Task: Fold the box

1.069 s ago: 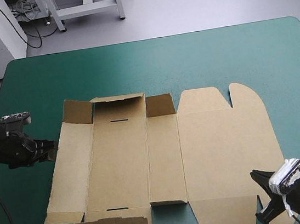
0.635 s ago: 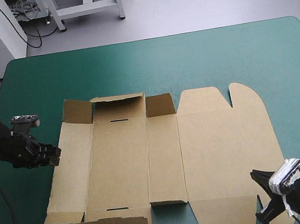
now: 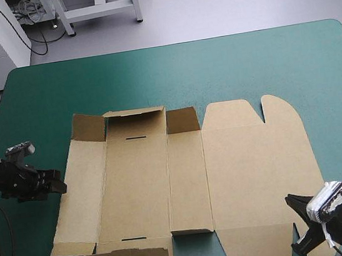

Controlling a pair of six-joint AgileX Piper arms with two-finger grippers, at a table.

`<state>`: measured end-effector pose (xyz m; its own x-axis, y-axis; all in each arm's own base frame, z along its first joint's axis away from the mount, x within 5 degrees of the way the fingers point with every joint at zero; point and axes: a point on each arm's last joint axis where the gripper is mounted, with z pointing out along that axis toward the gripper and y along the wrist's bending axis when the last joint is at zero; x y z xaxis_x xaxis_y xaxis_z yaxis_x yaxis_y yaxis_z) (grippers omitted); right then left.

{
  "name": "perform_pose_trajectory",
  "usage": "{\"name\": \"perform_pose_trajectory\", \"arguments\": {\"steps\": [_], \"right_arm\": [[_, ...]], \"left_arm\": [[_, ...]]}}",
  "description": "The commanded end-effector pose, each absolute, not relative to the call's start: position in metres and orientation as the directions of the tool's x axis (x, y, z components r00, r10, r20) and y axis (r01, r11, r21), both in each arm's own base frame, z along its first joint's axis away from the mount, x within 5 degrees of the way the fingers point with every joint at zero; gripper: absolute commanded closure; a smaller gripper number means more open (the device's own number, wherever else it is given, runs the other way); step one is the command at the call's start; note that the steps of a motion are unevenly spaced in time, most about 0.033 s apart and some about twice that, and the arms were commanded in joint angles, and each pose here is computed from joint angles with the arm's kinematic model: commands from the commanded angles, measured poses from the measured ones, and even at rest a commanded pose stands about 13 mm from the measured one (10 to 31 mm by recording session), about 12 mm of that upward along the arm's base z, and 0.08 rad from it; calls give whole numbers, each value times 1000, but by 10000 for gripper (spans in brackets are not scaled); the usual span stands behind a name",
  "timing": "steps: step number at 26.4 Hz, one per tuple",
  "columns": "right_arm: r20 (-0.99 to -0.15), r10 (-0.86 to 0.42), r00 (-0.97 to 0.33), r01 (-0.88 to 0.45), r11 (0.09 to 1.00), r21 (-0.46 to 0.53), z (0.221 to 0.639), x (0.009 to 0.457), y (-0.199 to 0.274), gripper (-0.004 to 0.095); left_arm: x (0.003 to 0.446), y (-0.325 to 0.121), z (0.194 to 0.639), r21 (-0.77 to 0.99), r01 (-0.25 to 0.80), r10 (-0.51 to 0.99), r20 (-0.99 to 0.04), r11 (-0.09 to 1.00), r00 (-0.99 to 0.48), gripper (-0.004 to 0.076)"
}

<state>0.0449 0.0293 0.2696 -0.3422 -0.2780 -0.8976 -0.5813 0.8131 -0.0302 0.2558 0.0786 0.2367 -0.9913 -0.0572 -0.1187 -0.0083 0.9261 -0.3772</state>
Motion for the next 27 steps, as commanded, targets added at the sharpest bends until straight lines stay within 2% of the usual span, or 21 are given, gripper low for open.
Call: {"name": "perform_pose_trajectory", "arguments": {"steps": [1, 15, 22, 27], "right_arm": [[-933, -239, -271, -583, 812, -38, 283, 47, 31, 920], [-933, -239, -271, -583, 812, -38, 283, 47, 31, 920], [-933, -239, -271, -583, 812, -38, 283, 47, 31, 920], [-932, -240, -270, -582, 812, -40, 283, 47, 31, 920]], "left_arm": [[241, 63, 236, -493, 22, -23, -85, 870, -996, 269], [216, 48, 204, -574, -61, -40, 49, 816, -998, 269], [213, 39, 199, -643, -68, -57, 38, 763, -998, 269], [214, 28, 199, -646, -33, -10, 40, 763, -999, 269]]}}
